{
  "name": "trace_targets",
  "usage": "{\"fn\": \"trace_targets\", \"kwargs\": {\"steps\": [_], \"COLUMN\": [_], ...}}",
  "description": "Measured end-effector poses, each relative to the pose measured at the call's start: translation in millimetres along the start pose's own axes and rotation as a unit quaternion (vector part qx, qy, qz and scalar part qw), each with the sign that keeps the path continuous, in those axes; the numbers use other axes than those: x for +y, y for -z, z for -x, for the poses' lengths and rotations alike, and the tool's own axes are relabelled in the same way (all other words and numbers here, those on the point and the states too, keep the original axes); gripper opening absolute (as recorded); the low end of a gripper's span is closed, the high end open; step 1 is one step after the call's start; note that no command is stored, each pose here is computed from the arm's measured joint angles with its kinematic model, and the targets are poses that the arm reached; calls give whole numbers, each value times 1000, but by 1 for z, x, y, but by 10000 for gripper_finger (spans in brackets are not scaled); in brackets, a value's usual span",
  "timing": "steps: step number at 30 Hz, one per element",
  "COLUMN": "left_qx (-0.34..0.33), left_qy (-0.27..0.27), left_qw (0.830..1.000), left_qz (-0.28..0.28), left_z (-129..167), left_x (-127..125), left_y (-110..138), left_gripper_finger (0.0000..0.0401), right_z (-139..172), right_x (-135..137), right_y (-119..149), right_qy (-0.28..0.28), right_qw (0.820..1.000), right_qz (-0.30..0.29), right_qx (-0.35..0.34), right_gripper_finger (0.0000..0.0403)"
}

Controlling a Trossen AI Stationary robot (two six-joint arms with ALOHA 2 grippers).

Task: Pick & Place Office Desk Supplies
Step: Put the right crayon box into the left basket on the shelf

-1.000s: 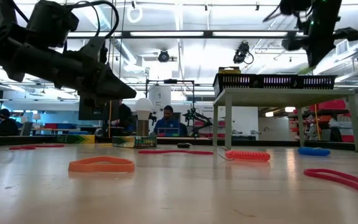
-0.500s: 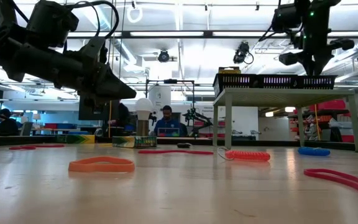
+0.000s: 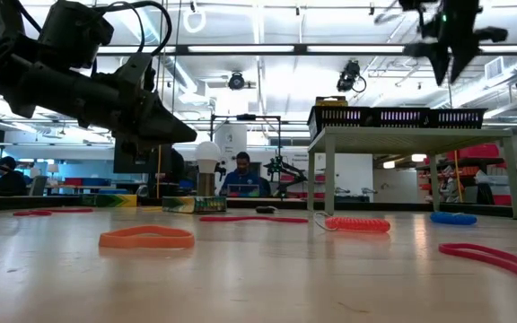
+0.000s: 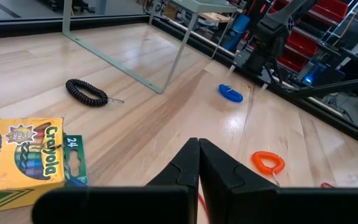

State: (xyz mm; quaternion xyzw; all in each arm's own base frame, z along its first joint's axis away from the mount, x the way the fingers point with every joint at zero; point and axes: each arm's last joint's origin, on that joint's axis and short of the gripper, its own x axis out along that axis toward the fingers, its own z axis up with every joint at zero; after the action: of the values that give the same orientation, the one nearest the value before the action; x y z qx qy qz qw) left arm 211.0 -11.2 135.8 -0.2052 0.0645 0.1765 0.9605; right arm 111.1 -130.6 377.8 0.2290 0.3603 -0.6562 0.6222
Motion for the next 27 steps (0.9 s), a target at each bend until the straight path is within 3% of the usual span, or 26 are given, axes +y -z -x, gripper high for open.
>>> {"fn": "trace_targets", "kwargs": {"steps": [4,8,14,20,23,27], "left_qx": [0,0,0,1,-17,-28], "left_qy": [0,0,0,6,14,15], "left_qw": [1000,1000,1000,1000,1000,999], "left_qz": [0,0,0,2,13,18], "left_z": [0,0,0,-2,-8,-12], "left_x": [0,0,0,1,-2,-6], "left_y": [0,0,0,-2,-11,-18], "left_gripper_finger": [11,11,11,11,11,11], "right_z": [26,43,53,55,52,46], "right_x": [9,29,71,111,122,128], "right_y": [-2,20,76,126,141,151], "right_qy": [-83,-189,-306,-417,-453,-474], "right_qw": [996,981,949,900,881,868], "right_qz": [17,30,55,93,88,85], "right_qx": [-26,-21,-47,-90,-108,-119], "right_gripper_finger": [65,9,11,9,10,5]}}
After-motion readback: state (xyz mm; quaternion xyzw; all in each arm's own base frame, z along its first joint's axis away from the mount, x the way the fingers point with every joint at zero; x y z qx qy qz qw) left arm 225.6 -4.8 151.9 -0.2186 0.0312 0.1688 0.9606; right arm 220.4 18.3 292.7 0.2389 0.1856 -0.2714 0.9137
